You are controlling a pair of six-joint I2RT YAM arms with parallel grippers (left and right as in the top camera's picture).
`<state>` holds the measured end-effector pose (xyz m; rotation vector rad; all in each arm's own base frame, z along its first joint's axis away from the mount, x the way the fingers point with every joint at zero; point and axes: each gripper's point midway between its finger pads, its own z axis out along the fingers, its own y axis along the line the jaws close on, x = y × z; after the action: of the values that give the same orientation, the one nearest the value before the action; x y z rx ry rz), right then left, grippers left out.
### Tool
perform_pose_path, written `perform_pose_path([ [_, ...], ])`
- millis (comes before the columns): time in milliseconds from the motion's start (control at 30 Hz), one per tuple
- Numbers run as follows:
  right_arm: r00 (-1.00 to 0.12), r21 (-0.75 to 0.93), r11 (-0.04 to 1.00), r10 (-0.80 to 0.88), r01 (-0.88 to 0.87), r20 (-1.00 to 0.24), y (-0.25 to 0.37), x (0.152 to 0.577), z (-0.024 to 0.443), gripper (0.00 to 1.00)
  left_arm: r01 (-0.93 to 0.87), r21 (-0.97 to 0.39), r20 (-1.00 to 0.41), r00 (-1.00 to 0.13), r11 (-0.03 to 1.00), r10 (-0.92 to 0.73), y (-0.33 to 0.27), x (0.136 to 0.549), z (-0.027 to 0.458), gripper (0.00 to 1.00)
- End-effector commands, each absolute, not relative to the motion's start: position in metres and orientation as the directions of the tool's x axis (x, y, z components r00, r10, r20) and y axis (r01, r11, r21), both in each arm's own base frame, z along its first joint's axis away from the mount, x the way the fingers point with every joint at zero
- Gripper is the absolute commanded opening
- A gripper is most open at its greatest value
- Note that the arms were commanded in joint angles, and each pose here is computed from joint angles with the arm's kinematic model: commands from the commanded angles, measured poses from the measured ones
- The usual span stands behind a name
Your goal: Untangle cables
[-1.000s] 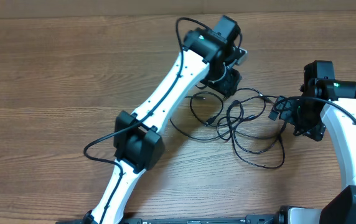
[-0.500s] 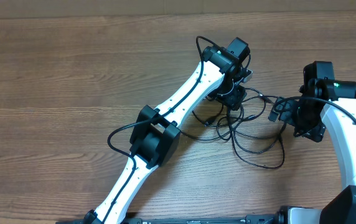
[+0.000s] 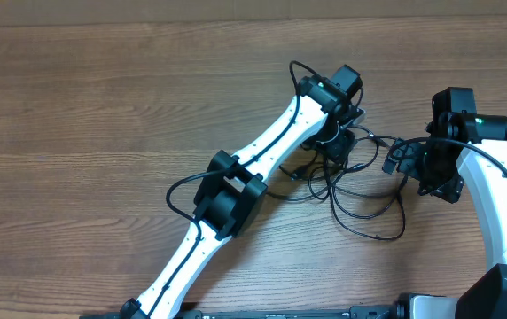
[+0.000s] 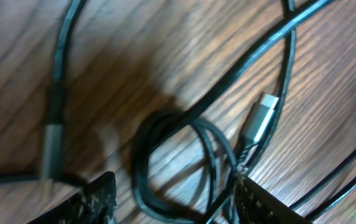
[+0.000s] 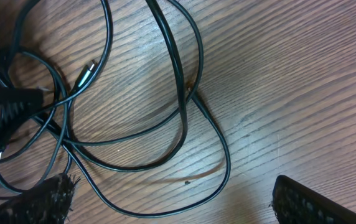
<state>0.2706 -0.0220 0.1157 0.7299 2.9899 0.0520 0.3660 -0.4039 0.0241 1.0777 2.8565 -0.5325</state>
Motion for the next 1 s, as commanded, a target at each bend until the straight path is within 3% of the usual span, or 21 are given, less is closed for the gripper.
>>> perform_pose_path([
  [0, -0.89, 0.056, 0.891, 0.453, 0.45, -0.05, -0.02, 0.27, 0.117, 1.0, 0.657, -0.282, -0.148, -0.75, 0.699, 0.645, -0.406, 0.364, 0.013, 0.59],
  [267, -0.89, 0.054, 0.891, 0.453, 0.451, -0.047, -0.02, 0.269, 0.117, 1.0, 0.644, -0.257, -0.114, -0.76, 0.72, 0.639, -0.402, 0.362, 0.0, 0.56],
  [367, -0.89, 0.054, 0.891, 0.453, 0.451, -0.046, -0.02, 0.269, 0.117, 1.0, 0.643, -0.253, -0.105, -0.761, 0.723, 0.64, -0.4, 0.361, -0.003, 0.51],
  [467, -0.89, 0.054, 0.891, 0.453, 0.451, -0.046, -0.02, 0.269, 0.117, 1.0, 0.643, -0.254, -0.106, -0.761, 0.722, 0.64, -0.4, 0.361, -0.002, 0.29],
  [533, -0.89, 0.054, 0.891, 0.453, 0.451, -0.046, -0.02, 0.269, 0.117, 1.0, 0.642, -0.254, -0.099, -0.761, 0.724, 0.641, -0.399, 0.359, -0.002, 0.07],
  [567, -0.89, 0.054, 0.891, 0.453, 0.451, -0.047, -0.02, 0.269, 0.117, 1.0, 0.64, -0.254, -0.095, -0.763, 0.725, 0.639, -0.398, 0.359, -0.001, 0.04],
  [767, -0.893, 0.131, 0.888, 0.449, 0.442, -0.031, -0.007, 0.274, 0.118, 1.0, 0.602, -0.257, -0.109, -0.795, 0.756, 0.596, -0.383, 0.37, 0.04, 0.04],
  [867, -0.936, 0.327, 0.887, 0.352, 0.326, -0.021, 0.027, 0.285, 0.126, 1.0, 0.568, -0.271, -0.184, -0.823, 0.777, 0.537, -0.376, 0.385, 0.09, 0.04],
  [967, -0.958, 0.525, 0.822, 0.283, 0.22, -0.042, 0.06, 0.297, 0.143, 1.0, 0.555, -0.326, -0.286, -0.829, 0.765, 0.48, -0.374, 0.391, 0.153, 0.04],
])
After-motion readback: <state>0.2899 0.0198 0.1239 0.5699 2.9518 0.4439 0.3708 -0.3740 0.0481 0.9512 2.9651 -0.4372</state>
